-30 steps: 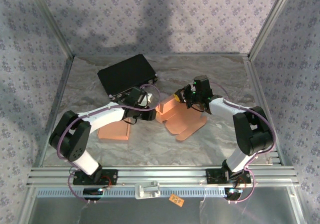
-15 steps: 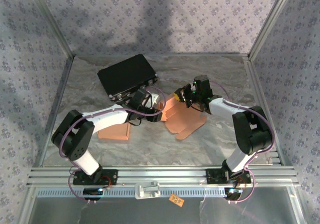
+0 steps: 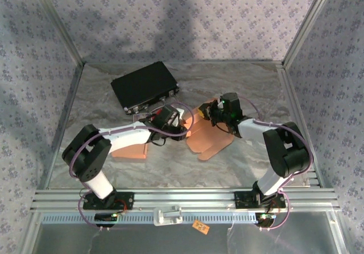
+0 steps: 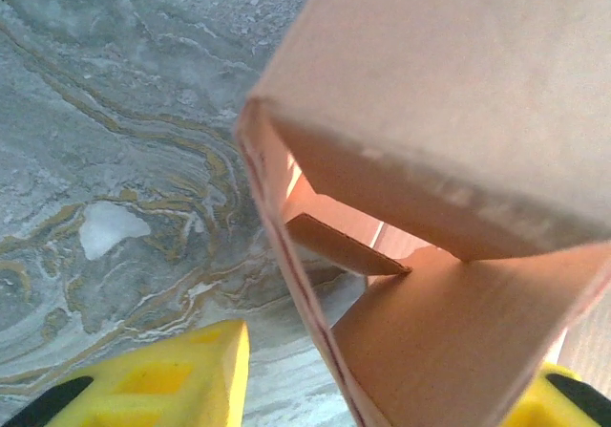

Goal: Fold the paper box

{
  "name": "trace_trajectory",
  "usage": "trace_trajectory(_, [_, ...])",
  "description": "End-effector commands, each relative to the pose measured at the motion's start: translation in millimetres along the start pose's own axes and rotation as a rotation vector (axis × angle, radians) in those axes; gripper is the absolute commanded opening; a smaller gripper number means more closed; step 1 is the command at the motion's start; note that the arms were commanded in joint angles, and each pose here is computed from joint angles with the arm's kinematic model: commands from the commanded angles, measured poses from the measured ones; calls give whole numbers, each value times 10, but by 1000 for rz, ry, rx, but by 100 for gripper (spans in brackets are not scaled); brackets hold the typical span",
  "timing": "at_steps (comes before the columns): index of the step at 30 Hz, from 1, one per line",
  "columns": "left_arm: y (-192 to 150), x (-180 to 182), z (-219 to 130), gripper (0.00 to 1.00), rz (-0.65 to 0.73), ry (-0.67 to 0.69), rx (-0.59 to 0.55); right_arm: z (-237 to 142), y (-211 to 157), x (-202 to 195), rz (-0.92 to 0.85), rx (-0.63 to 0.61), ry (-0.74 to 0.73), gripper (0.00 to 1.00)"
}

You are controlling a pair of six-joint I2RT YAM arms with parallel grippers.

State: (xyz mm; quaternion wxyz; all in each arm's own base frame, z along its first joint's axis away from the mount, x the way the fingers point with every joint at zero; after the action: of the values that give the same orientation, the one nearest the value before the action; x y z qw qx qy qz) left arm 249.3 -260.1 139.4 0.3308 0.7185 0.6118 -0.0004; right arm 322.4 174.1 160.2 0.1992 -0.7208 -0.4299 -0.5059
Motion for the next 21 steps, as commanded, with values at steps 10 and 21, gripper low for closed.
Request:
trace_trajectory(10, [48,-95,13,39,-66,55,-122,-25,-220,-73,-5,-40,13,0])
trace_trajectory(21, [-33,-102,44,38,-69,149,-148,-55,-401,-186,-22,-113,47,0])
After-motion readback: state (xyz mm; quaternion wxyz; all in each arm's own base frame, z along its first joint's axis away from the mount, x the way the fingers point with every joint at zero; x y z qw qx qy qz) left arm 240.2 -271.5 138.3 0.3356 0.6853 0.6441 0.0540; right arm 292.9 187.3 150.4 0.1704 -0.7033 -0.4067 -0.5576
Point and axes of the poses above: each hand's point on the last joint's axis, 136 mm out from that joint toward the fingers, its own z axis out along the fingers, its own x axis along the line the jaws close on, y = z × x, the point moved 9 cm from there along -z, back along the fingers, and after that the axes turned 14 degrees about -z, right-handed, at the moved point
